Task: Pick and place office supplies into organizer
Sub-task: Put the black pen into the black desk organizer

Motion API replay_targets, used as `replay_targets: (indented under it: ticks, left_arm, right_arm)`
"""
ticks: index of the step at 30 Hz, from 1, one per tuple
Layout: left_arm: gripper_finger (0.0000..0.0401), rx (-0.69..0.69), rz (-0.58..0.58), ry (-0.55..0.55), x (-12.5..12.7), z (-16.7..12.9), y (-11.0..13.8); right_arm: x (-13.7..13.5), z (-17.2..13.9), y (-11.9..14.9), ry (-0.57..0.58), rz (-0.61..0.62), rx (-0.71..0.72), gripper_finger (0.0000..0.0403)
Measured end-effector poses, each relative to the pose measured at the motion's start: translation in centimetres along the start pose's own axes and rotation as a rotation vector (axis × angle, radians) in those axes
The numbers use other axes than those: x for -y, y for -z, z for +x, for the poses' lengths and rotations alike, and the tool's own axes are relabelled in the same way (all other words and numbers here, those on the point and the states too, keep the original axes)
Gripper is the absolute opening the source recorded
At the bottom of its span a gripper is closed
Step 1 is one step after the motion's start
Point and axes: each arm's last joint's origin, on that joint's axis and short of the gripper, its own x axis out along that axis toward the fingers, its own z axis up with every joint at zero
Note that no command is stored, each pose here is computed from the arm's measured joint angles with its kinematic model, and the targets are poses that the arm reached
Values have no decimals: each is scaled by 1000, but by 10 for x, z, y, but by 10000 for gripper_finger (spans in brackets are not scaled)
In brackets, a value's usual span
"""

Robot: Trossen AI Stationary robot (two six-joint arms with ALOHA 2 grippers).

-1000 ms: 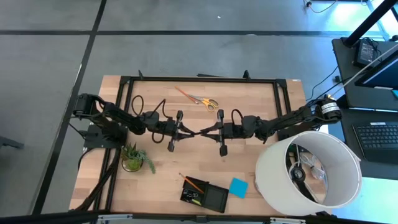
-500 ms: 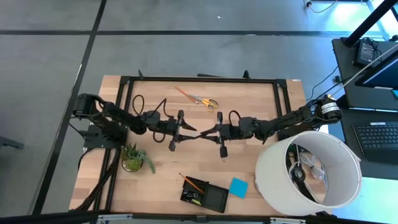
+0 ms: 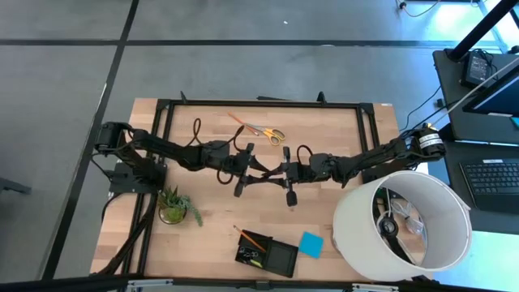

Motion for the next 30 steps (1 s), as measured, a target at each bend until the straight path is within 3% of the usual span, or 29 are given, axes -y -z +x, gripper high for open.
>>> replay_targets:
  ticks: [7,14,19,30]
  left_arm:
    - [117,-9,-2,3,0,0,0]
    - [28,-21,36,9,1,0,1]
    - [27,-28,77,7,4,1,2]
    - [27,-96,39,17,8,2,9]
  right_arm:
    - [0,0,1,0,-3,-11,51]
    - [0,0,2,6,21,-25,62]
    - [-1,0,3,-7,25,-30,119]
    - [-2,-1,12,-12,12,-129,202]
